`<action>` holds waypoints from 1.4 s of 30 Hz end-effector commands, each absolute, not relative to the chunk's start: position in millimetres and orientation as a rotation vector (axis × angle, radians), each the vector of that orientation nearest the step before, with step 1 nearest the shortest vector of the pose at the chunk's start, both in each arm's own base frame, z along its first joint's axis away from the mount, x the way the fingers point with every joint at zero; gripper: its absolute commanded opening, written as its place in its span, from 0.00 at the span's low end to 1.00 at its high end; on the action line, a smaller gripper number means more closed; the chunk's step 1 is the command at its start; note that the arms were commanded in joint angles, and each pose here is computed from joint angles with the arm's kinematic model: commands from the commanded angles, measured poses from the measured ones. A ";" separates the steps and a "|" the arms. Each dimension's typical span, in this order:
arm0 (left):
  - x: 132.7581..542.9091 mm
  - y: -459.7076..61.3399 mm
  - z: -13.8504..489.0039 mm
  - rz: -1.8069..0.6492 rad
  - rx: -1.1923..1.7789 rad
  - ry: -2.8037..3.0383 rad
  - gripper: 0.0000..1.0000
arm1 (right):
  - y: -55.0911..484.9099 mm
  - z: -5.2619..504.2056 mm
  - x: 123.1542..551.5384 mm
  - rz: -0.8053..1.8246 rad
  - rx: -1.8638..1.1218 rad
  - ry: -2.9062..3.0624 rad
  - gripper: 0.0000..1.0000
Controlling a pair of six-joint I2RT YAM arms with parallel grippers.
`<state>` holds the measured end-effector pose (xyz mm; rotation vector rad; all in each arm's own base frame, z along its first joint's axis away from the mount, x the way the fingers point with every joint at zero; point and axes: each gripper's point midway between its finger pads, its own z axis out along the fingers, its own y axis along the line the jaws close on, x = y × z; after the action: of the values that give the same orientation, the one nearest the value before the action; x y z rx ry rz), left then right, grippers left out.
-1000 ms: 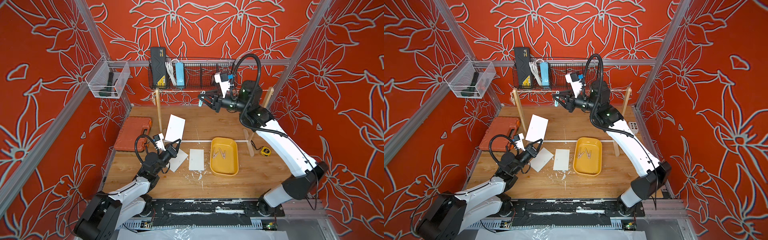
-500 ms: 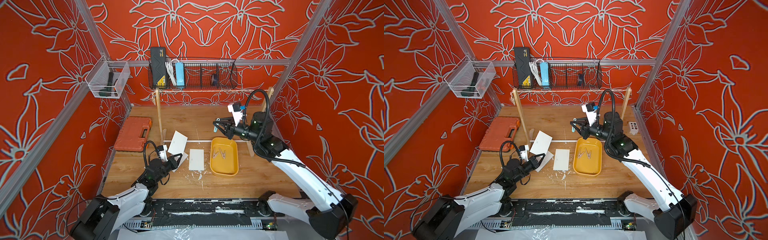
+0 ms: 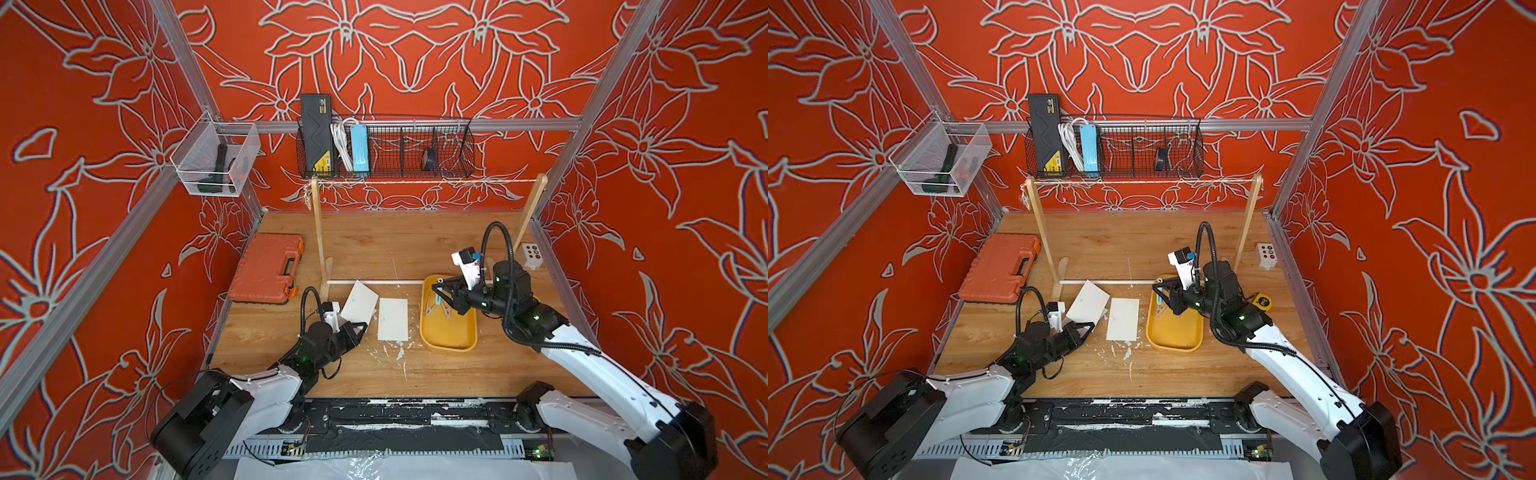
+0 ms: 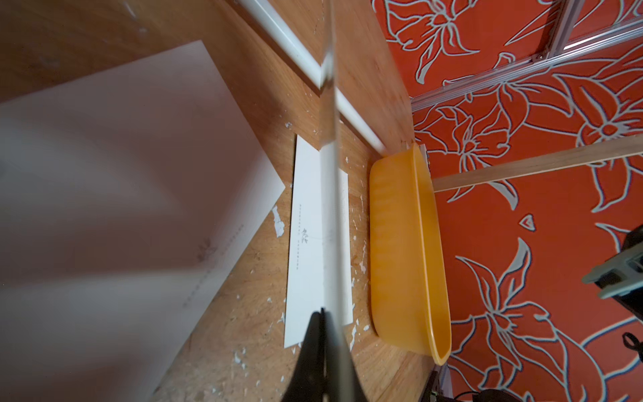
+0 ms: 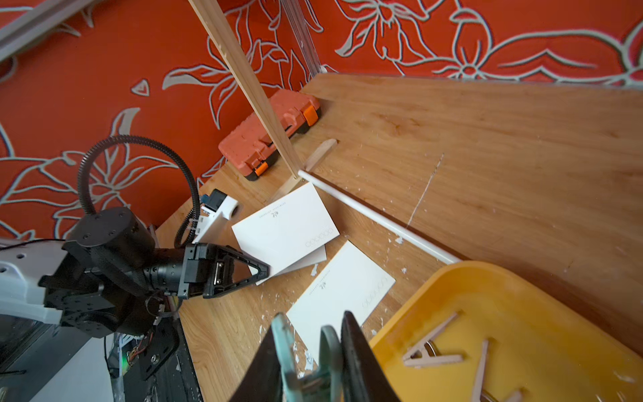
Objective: Remove the postcards from the strings
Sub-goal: Place the postcard on the postcard.
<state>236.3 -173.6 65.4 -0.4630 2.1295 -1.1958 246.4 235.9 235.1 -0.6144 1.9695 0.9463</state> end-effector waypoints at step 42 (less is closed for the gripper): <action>202.2 -154.0 68.5 -1.224 -0.550 2.115 0.61 | 210.3 112.0 256.9 0.835 -0.391 2.273 0.28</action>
<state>212.8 -159.2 109.2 -0.5466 2.0103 -1.3031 253.6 211.5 119.2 -0.4272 2.2662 0.8341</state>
